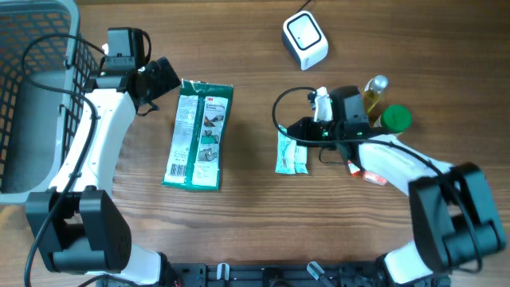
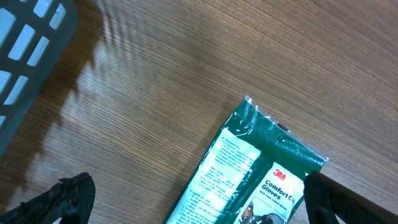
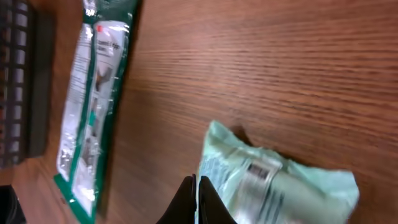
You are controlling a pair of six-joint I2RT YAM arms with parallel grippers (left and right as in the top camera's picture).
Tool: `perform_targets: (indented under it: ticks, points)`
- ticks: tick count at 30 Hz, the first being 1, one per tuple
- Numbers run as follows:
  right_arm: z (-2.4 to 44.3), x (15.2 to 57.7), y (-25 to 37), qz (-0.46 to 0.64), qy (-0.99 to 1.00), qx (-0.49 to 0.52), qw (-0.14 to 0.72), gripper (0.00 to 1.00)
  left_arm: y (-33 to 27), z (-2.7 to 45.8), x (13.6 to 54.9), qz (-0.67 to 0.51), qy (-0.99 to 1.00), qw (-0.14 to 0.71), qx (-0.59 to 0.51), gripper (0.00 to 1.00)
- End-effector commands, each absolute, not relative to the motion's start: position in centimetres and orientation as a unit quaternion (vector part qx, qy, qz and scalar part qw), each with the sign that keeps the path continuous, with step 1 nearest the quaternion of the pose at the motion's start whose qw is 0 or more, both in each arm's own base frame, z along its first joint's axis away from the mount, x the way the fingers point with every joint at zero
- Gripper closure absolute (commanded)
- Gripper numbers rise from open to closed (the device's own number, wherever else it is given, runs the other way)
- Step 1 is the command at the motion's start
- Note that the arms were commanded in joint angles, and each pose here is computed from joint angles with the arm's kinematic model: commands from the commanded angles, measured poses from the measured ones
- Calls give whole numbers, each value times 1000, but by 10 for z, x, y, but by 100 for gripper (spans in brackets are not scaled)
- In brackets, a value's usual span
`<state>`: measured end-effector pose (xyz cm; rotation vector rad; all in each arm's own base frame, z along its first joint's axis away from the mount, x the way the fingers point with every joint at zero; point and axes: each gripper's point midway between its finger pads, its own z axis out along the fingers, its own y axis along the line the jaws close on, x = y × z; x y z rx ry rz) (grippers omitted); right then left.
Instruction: Scan the item barcode
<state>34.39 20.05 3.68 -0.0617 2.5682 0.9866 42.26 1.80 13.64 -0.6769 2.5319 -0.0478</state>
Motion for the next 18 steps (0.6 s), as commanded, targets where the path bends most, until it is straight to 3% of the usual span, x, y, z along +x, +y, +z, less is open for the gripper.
perform_targets:
  ticks: [1,4,8,11,15,18]
  points:
    - [2,339,203,348,923,-28,164,96,21,141,425,-13,931,264,-251,0]
    - [-33,337,189,313,940,36,130,96,21,141,425,-13,931,264,-251,0]
    - [-33,336,185,316,939,66,118,96,21,141,425,-13,931,264,-251,0]
    - [1,342,199,358,923,35,141,96,21,141,425,-13,931,264,-251,0]
    - [97,323,229,475,858,-82,179,96,21,141,425,-13,931,264,-251,0]
    - [92,303,226,475,870,-53,123,96,21,141,425,-13,931,264,-251,0]
